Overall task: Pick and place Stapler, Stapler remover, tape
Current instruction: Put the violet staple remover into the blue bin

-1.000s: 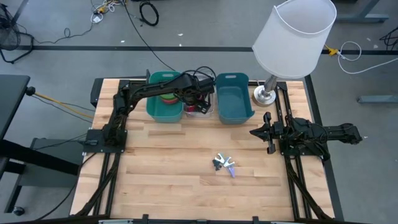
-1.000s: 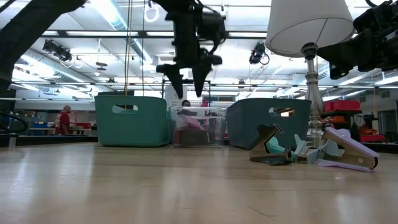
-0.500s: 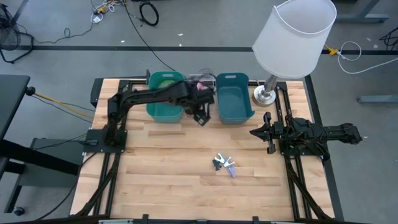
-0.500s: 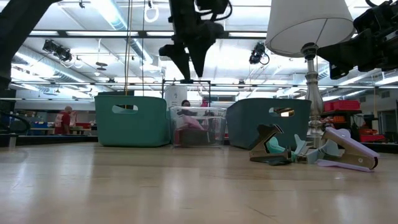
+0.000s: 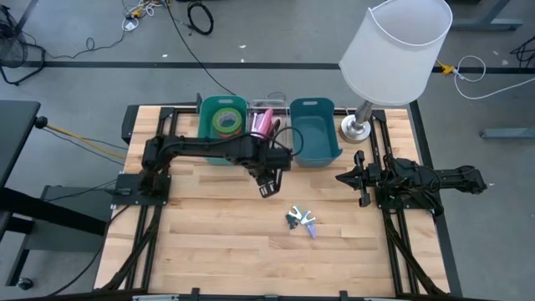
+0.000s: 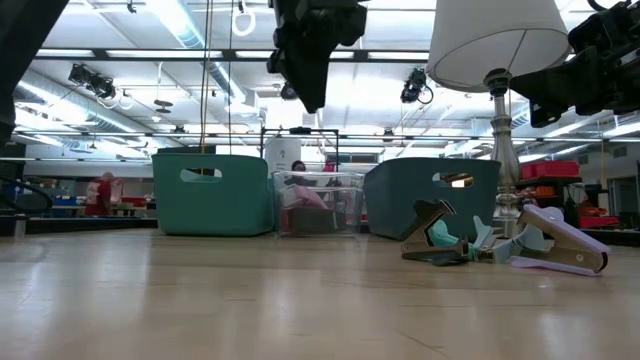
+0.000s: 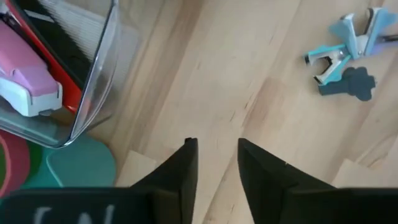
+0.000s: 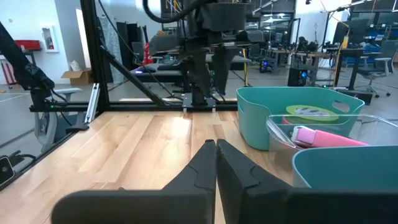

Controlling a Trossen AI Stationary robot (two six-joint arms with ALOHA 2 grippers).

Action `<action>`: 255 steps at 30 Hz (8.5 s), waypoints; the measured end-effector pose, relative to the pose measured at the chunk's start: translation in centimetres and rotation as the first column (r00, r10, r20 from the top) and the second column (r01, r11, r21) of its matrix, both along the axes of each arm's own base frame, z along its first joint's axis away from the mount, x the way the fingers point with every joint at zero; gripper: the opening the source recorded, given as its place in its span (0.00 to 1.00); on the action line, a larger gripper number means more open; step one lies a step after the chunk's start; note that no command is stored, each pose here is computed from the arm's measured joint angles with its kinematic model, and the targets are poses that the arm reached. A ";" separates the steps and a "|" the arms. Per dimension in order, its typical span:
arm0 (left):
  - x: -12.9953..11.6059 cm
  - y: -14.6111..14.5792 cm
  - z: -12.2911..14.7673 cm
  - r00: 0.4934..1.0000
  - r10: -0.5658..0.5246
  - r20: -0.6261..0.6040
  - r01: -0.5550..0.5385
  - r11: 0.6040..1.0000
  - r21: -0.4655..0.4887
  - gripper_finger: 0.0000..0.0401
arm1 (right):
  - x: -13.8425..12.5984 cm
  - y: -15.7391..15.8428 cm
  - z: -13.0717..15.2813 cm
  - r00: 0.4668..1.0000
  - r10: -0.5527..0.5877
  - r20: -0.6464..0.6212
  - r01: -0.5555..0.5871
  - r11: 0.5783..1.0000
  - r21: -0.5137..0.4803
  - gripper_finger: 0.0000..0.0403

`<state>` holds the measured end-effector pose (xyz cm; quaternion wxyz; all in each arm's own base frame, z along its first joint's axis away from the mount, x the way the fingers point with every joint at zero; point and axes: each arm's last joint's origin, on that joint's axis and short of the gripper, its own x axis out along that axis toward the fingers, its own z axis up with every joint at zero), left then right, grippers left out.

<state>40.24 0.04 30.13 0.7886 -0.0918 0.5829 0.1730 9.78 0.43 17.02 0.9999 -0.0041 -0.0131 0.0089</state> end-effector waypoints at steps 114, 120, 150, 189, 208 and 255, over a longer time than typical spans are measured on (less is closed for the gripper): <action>-26.9 -0.8 -11.3 0.136 -0.398 0.907 0.311 0.887 0.342 0.00 | 0.0 0.0 0.0 1.000 0.000 0.000 0.000 1.000 0.000 0.04; -27.5 -0.8 -11.9 0.119 -0.382 0.916 0.305 0.892 0.333 0.00 | 0.0 0.0 0.0 1.000 0.000 0.000 0.000 1.000 0.000 0.04; -29.9 -0.8 -13.6 0.215 -0.386 0.897 0.338 0.891 0.302 0.00 | 0.0 0.0 0.0 1.000 0.000 0.001 0.000 1.000 0.000 0.04; -30.5 -0.5 -13.0 0.167 -0.366 0.916 0.237 0.916 0.323 0.01 | 0.0 0.0 0.0 1.000 0.000 0.000 0.000 1.000 0.000 0.04; -30.5 -0.5 -12.9 0.156 -0.366 0.918 0.233 0.916 0.326 0.01 | 0.0 0.0 0.0 1.000 0.000 0.000 0.000 1.000 0.000 0.04; -30.5 -0.5 -12.8 0.155 -0.366 0.918 0.232 0.916 0.326 0.01 | -1.5 -0.4 8.9 0.915 -0.099 0.391 0.057 0.991 0.117 0.00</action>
